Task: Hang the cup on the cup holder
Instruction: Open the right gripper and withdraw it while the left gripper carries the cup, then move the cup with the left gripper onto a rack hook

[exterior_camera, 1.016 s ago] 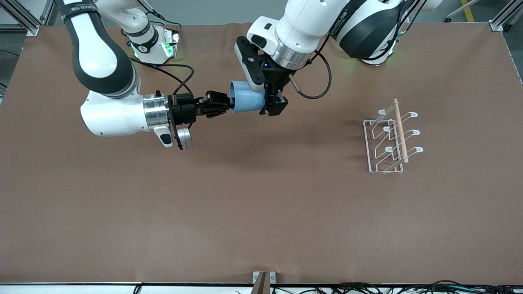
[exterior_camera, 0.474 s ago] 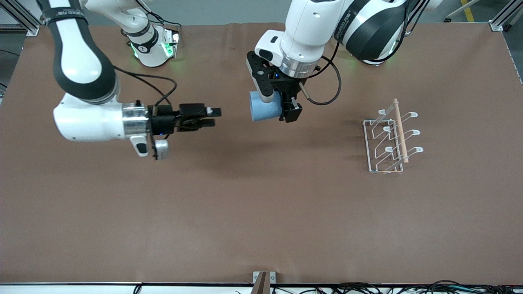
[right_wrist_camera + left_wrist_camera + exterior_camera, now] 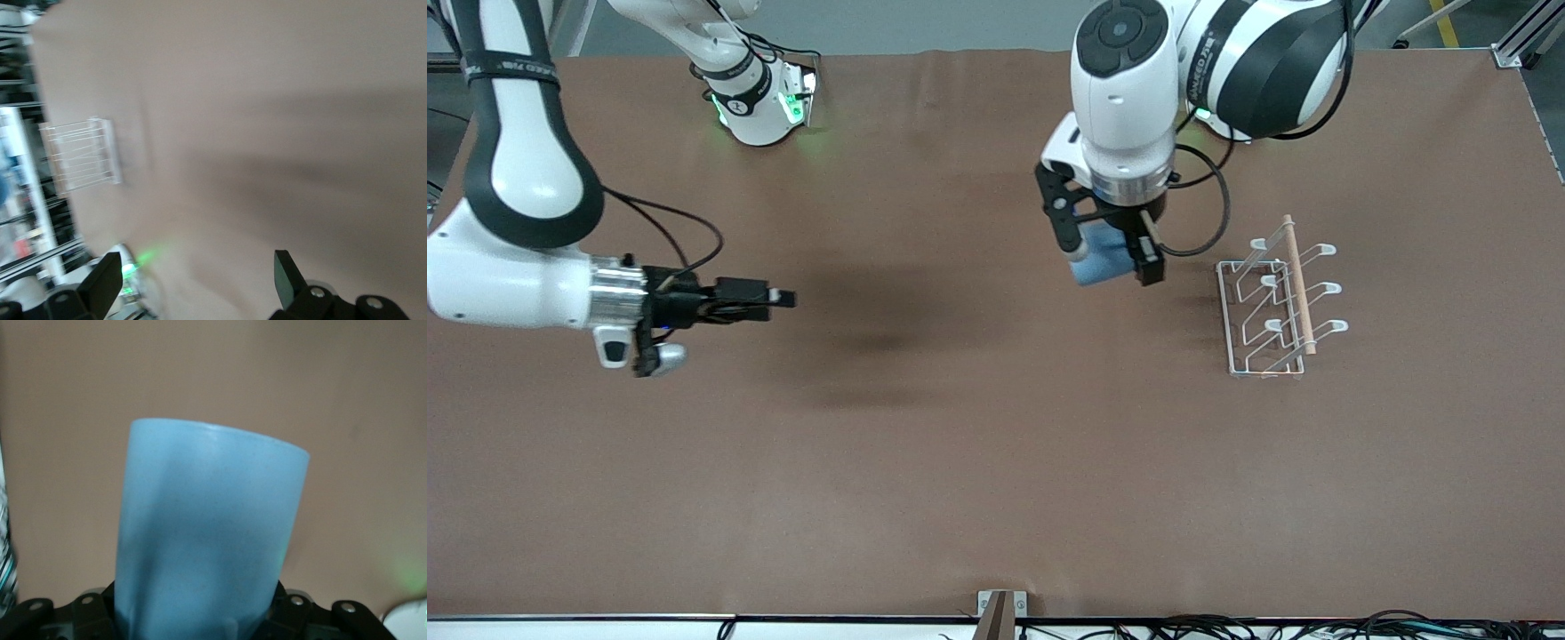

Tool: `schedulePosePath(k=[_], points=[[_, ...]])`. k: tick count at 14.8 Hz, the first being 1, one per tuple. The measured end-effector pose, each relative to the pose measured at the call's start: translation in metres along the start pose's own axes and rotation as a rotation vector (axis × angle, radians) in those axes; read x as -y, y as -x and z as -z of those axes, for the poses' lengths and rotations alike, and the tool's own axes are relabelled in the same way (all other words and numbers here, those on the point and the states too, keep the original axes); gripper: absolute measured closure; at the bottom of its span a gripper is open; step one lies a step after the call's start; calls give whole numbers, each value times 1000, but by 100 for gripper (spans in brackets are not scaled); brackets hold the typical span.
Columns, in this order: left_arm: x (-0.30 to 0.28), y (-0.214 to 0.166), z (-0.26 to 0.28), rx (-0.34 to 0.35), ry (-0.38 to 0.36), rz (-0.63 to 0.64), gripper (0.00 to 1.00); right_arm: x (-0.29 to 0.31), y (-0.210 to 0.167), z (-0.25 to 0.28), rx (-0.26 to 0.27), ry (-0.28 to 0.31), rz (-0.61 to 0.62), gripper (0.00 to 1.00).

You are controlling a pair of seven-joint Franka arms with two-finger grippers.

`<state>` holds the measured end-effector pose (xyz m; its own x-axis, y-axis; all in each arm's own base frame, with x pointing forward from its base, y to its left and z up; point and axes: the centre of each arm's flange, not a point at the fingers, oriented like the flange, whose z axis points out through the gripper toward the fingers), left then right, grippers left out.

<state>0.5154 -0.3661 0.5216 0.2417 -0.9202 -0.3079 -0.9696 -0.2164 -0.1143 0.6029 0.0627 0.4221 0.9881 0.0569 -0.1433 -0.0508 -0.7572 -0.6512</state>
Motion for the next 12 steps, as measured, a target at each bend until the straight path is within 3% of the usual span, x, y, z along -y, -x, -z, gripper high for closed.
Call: schedulePosePath(k=[3,7,10,12], points=[[2,14,-28,180,-22,-14,28,-31,15,57,-43,181,7,0],[5,27,-61,398,-78,-69,28,-6,47,105,-35,415,39,0],[6,36,-83,550,-119,-119,28,40,66,125,-27,544,11,0],[6,39,-102,641,-130,-135,28,66,70,146,-60,599,22,0]])
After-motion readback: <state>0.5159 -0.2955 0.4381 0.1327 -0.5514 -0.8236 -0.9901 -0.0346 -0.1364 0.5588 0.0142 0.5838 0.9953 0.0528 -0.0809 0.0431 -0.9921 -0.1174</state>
